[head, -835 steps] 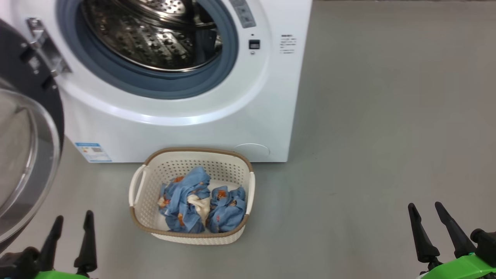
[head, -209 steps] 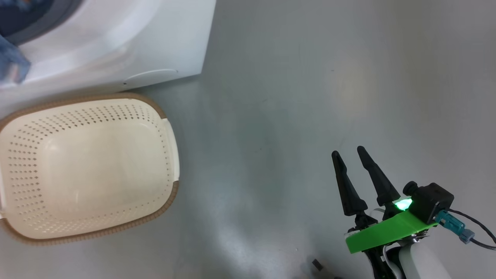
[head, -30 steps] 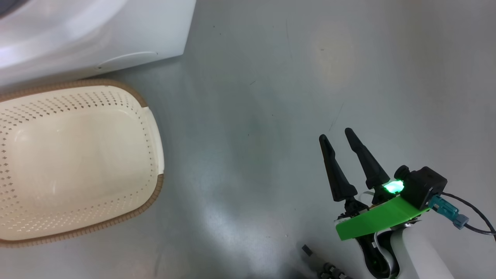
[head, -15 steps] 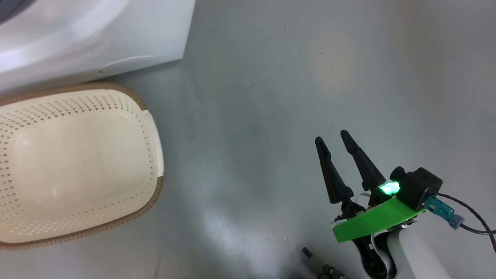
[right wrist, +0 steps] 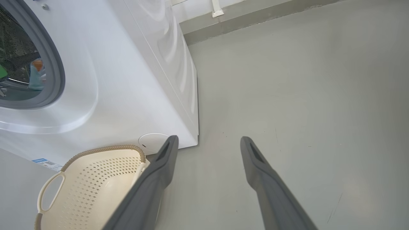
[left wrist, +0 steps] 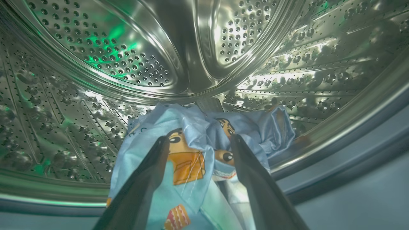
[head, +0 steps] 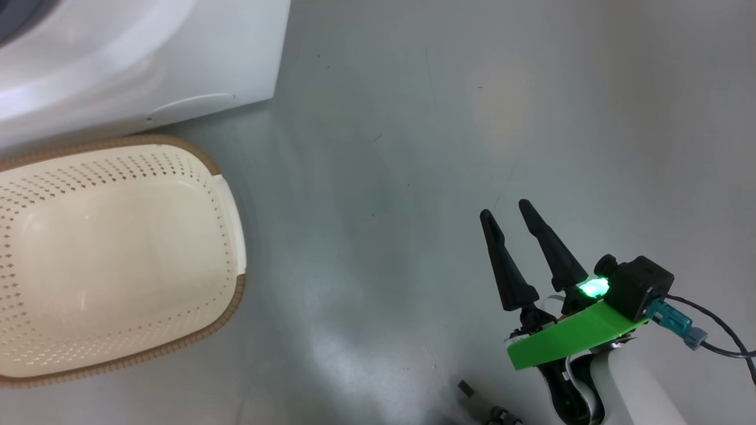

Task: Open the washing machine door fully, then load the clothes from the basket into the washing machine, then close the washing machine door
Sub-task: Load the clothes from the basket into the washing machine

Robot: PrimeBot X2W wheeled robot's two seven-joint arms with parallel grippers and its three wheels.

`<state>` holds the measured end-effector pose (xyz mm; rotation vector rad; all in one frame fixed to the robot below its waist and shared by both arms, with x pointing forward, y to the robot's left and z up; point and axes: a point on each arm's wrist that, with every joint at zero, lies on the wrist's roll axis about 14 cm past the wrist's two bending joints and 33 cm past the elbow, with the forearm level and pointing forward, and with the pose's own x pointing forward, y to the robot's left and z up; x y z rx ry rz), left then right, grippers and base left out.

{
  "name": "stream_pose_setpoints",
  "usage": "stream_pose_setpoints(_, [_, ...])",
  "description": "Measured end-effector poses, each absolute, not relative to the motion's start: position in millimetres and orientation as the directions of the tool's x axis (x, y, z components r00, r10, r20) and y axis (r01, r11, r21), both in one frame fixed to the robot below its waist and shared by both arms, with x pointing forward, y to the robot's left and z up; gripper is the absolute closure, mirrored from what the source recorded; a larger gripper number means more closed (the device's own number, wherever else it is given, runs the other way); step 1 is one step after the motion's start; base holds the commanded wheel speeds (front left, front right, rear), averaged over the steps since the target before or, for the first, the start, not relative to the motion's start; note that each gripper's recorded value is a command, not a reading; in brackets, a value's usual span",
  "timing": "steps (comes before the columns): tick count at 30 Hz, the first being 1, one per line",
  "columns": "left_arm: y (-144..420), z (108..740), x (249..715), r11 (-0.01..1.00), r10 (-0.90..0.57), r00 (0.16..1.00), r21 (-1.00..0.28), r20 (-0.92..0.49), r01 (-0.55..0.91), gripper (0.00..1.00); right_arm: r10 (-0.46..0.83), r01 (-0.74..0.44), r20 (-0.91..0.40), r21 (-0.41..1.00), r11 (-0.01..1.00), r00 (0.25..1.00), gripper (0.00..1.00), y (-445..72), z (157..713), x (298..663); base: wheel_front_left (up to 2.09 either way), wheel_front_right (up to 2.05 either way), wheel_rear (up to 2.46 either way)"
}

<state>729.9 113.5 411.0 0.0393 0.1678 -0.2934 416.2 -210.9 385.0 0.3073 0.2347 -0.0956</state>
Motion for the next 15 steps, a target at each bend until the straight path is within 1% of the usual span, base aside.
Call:
stream_pose_setpoints(4, [116, 416, 731, 0.958, -0.281, 0.946, 0.013, -0.163, 0.287, 0.00, -0.055, 0.126, -0.241, 0.291, 0.948, 0.969, 0.00, -210, 385, 417, 0.00, 0.00, 0.00])
stream_pose_setpoints(10, [119, 428, 731, 0.961, -0.276, 0.952, -0.022, -0.130, 0.276, 0.00, -0.046, 0.118, -0.237, 0.298, 0.947, 0.970, 0.00, -207, 385, 420, 0.00, 0.00, 0.00])
stream_pose_setpoints(15, [118, 429, 721, 0.959, -0.282, 0.952, -0.060, -0.121, 0.277, 0.00, -0.039, 0.107, -0.226, 0.299, 0.948, 0.973, 0.00, -205, 387, 424, 0.00, 0.00, 0.00])
